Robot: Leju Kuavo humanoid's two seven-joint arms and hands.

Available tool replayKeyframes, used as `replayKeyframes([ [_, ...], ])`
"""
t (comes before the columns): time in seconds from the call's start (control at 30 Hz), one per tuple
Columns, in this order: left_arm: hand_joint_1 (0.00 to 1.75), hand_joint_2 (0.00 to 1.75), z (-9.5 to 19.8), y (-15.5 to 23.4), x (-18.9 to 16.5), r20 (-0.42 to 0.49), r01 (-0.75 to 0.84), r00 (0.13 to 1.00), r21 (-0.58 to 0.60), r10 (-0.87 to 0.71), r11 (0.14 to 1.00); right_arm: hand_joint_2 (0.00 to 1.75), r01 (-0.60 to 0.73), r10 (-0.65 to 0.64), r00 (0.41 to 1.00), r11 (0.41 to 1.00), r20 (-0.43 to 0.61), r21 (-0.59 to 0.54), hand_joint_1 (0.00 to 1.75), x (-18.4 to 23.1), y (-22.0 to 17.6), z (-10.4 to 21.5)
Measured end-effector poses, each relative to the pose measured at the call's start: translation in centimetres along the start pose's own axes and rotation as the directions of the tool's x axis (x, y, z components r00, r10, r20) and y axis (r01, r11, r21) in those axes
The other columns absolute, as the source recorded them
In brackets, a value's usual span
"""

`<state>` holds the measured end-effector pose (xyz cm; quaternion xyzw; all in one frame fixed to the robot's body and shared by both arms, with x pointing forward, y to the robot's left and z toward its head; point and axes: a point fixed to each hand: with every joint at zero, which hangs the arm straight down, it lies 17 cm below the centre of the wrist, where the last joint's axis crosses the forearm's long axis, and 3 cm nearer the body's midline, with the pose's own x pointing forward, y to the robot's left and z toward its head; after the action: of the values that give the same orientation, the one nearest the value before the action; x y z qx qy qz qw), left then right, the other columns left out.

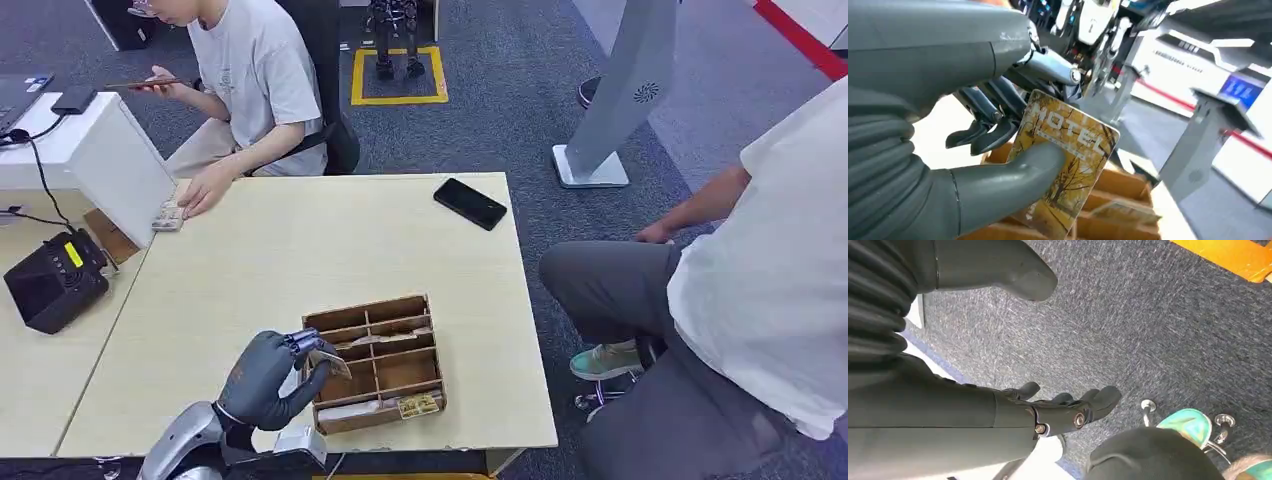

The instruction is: Pass the card to the sensor for recognition and then transmit it.

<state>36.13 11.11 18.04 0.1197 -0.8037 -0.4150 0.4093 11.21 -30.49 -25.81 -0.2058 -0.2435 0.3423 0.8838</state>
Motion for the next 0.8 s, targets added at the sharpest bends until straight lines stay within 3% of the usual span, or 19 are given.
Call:
replayKeyframes([
  [0.1,1.75,1.75,-0.3,2.4,1.4,0.084,0.066,0.994,0.076,-0.072,0.995,1.75,0.002,-0.002,1.0,1.0,-0.002,0.002,0.0,-0.1,0.0,0.0],
  [0.33,1.75,1.75,-3.0,20.7,0.5,0.123,0.308,0.934,0.195,-0.335,0.931,1.75,0.013,-0.013,1.0,1.0,-0.012,-0.001,0.0,-0.8,0.2,0.2],
  [0.47,1.75,1.75,-2.5,29.3,0.8,0.065,0.433,0.882,0.282,-0.467,0.856,1.75,0.021,-0.021,1.0,1.0,-0.021,0.007,0.0,-1.4,0.7,0.6],
  [0.53,1.59,1.75,-2.2,31.7,0.9,0.035,0.46,0.869,0.309,-0.493,0.833,1.75,0.024,-0.024,0.999,1.0,-0.024,0.007,0.0,-1.5,0.7,0.6],
  [0.63,1.62,1.75,-2.0,34.2,0.5,-0.038,0.537,0.829,0.334,-0.558,0.775,1.75,0.024,-0.024,0.999,1.0,-0.026,0.008,0.0,-1.6,0.7,0.6],
  [0.7,1.52,1.75,-2.1,35.3,-0.1,-0.097,0.58,0.804,0.346,-0.587,0.737,1.75,0.024,-0.024,0.999,1.0,-0.031,0.01,0.0,-1.6,0.8,0.7],
  [0.77,1.26,1.75,-2.3,36.2,-1.5,-0.175,0.612,0.787,0.353,-0.592,0.708,1.75,0.027,-0.027,0.999,1.0,-0.032,0.008,0.0,-1.5,0.8,0.6],
  [0.8,1.41,1.75,-2.5,36.5,-2.5,-0.227,0.641,0.765,0.355,-0.602,0.681,1.75,0.029,-0.028,0.999,1.0,-0.031,0.006,0.0,-1.4,0.8,0.6],
])
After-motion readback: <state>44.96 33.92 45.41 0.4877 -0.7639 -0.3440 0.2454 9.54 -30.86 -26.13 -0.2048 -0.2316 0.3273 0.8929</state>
